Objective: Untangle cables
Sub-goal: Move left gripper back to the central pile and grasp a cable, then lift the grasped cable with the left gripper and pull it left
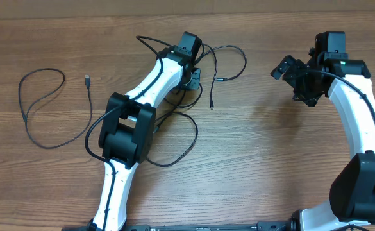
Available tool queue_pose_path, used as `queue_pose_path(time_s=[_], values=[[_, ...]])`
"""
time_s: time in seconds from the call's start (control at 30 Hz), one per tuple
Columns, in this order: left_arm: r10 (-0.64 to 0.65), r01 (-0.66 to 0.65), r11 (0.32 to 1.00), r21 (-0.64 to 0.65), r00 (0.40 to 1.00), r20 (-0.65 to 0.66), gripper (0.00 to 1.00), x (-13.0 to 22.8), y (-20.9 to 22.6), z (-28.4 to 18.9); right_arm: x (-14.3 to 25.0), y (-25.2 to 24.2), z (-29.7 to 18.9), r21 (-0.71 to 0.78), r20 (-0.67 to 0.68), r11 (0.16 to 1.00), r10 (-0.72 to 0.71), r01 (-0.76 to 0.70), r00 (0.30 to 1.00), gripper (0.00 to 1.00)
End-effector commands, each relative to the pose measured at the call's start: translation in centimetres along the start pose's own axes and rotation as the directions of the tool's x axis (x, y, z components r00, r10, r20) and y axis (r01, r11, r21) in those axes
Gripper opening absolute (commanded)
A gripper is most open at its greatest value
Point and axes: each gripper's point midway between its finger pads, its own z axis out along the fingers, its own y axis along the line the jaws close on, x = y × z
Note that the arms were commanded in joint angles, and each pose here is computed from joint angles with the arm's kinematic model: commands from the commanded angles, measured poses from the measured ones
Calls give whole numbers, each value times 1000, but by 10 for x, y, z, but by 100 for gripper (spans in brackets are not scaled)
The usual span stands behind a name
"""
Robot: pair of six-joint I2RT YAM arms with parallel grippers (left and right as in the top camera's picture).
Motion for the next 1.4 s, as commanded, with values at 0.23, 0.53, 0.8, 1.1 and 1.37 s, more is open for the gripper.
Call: queue_pose_path(time_s=[0.23, 0.53, 0.8, 1.1, 1.37], values=[[0, -8, 998, 66, 993, 122, 4, -42, -16, -106, -4, 1, -4, -2, 18, 1000, -5, 5, 1000, 100], [-41, -37, 985, 167, 898, 438, 4, -78, -22, -266, -4, 1, -4, -2, 18, 1000, -5, 5, 1000, 100], [-108, -100, 962, 254, 714, 692, 4, -74, -19, -414, -4, 1, -4, -2, 18, 1000, -5, 5, 1000, 100], [-159, -147, 946, 291, 571, 806, 4, -52, -9, -502, -4, 1, -4, -2, 18, 1000, -5, 5, 1000, 100], [-98, -36, 991, 126, 441, 892, 4, -42, 35, -544, -4, 1, -4, -2, 18, 1000, -5, 5, 1000, 100]])
